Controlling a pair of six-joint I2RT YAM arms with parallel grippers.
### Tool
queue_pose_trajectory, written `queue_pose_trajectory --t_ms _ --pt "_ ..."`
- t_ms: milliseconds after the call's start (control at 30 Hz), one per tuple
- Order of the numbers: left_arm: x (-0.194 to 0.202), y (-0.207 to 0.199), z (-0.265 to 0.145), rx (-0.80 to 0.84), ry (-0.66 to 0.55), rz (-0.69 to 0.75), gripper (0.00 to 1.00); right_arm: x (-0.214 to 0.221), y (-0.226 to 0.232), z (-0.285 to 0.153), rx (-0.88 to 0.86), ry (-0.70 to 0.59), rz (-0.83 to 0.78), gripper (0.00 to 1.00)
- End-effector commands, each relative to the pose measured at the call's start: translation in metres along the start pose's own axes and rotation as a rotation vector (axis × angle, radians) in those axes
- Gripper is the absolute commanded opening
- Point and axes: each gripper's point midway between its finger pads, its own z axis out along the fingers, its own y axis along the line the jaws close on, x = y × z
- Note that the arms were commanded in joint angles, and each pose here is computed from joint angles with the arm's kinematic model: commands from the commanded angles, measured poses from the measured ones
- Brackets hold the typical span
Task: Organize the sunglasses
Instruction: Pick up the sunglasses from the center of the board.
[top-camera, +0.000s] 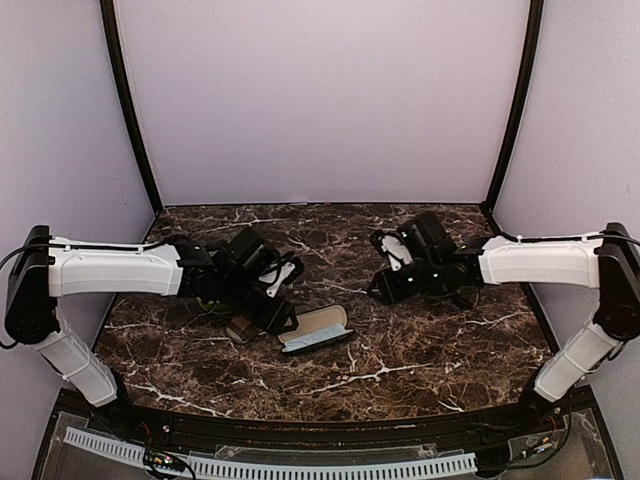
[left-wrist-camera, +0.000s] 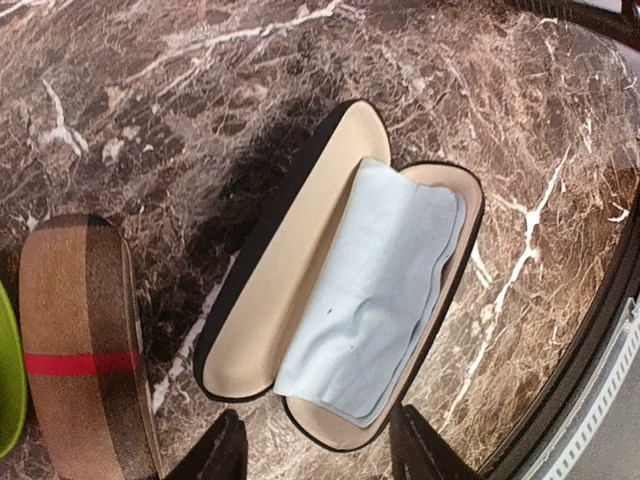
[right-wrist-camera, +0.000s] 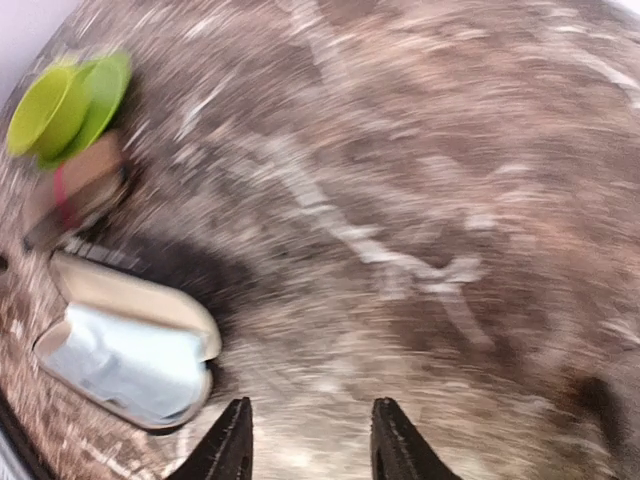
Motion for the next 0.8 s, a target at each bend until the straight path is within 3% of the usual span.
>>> queue_pose_trajectory --t_ms 0,167,300,567,767 --pt "-0.022 -0.012 -0.013 0.019 -0.08 0.048 0.52 -0.002 -0.082 -0.041 0.237 -0.074 0.148 0.44" --pt "-0.03 -0.027 -0.008 0.041 -0.093 0.091 0.53 0.014 -0.17 -0.084 0.484 -0.111 0.35 0.53" --pt "-0.031 -0.037 -0.002 0.056 -0.088 0.117 0.53 0.036 -0.209 -0.095 0.564 -0.092 0.469 0.57" --pt "-0.031 -0.053 0.003 0.083 -0.091 0.147 0.55 0.072 -0.253 -0.08 0.648 -0.008 0.578 0.58" --pt "-0.029 -0.055 0.004 0.081 -0.091 0.159 0.56 0.09 -0.26 -0.065 0.641 0.051 0.605 0.51"
